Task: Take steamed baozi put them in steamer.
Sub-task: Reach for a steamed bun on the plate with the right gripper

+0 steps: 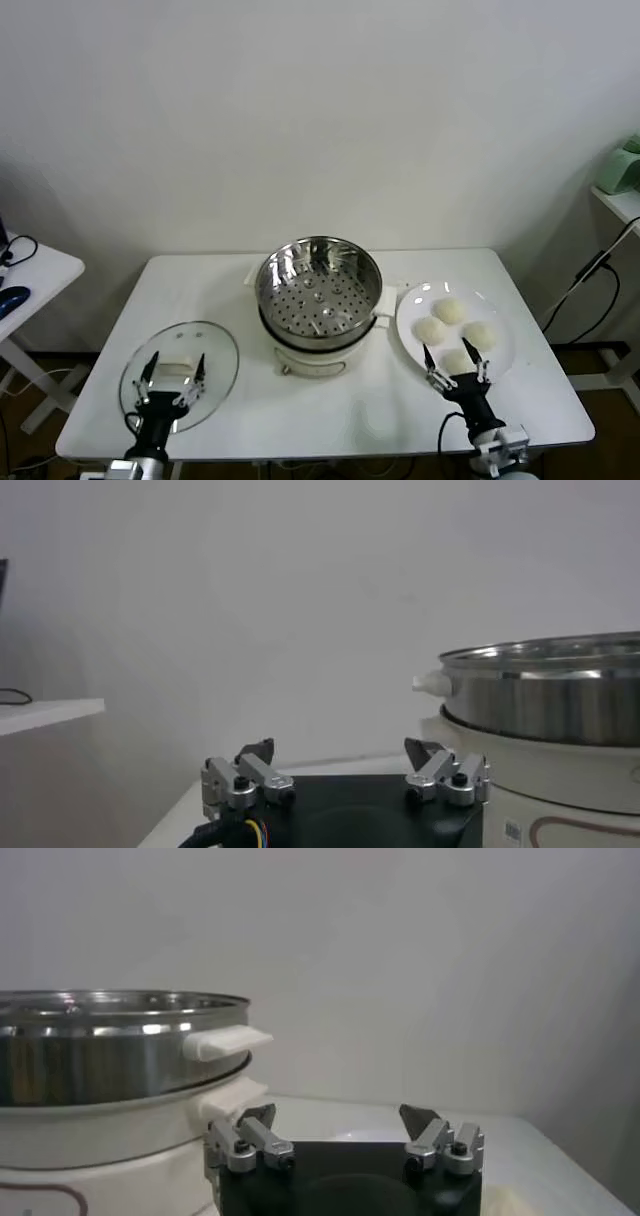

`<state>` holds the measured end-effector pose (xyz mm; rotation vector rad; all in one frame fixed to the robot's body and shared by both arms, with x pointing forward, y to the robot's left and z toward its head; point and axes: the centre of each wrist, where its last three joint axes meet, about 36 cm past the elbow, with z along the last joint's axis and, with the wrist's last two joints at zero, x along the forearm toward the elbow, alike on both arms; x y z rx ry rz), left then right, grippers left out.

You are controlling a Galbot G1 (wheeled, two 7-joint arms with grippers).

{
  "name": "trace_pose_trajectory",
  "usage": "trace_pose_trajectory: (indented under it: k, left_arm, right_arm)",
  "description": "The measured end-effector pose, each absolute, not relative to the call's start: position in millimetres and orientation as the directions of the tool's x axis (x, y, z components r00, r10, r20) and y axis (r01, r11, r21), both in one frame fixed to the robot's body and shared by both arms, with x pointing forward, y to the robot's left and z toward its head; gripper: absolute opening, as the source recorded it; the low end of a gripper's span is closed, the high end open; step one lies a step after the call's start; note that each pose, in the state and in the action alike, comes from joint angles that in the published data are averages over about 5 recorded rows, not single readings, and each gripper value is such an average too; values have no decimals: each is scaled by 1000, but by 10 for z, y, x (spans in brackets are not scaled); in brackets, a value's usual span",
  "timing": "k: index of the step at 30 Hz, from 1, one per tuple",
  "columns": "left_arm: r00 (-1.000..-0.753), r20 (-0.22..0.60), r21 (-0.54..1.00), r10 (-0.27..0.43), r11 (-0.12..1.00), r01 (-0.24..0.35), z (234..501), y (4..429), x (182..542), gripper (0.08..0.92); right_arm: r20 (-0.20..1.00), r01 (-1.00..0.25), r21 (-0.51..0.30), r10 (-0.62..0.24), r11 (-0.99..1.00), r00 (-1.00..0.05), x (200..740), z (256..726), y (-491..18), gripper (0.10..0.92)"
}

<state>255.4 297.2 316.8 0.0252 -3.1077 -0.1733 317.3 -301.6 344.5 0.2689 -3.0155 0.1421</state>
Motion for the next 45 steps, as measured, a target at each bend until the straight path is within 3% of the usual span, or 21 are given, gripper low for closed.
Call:
trace_pose_trajectory:
  k: [5, 11, 18, 23, 27, 34, 45]
  left_arm:
    - [-999, 20, 119, -28, 993, -25, 3165, 2974, 2583, 823]
    - [-999, 15, 127, -41, 991, -38, 3169, 2949, 2615, 823]
    - [-999, 17, 137, -33, 990, -31, 3187, 2870, 2629, 823]
    - [-999, 26, 130, -39, 991, -35, 3194, 2788, 2642, 823]
    - [-999, 35, 130, -39, 991, -34, 3192, 2760, 2646, 823]
    - [-998, 45, 135, -43, 990, -36, 3195, 2756, 2679, 823]
    - [-997, 63, 147, -54, 988, -44, 3185, 2799, 2728, 823]
  right_arm:
    - [140, -229, -141, -210, 963, -968, 3412, 3635, -3205, 823]
    - [218, -365, -275, -313, 889, -925, 3904, 4003, -3612, 823]
    - [388, -591, -439, -451, 676, -804, 4645, 4519, -4125, 823]
    - [547, -736, -492, -492, 465, -677, 5202, 4861, -4388, 823]
    - [669, -816, -489, -468, 308, -577, 5613, 5098, -4505, 823]
    - [839, -905, -417, -347, 84, -419, 6194, 5368, -4507, 823]
    - [956, -958, -270, -142, -93, -255, 6846, 5316, -4233, 823]
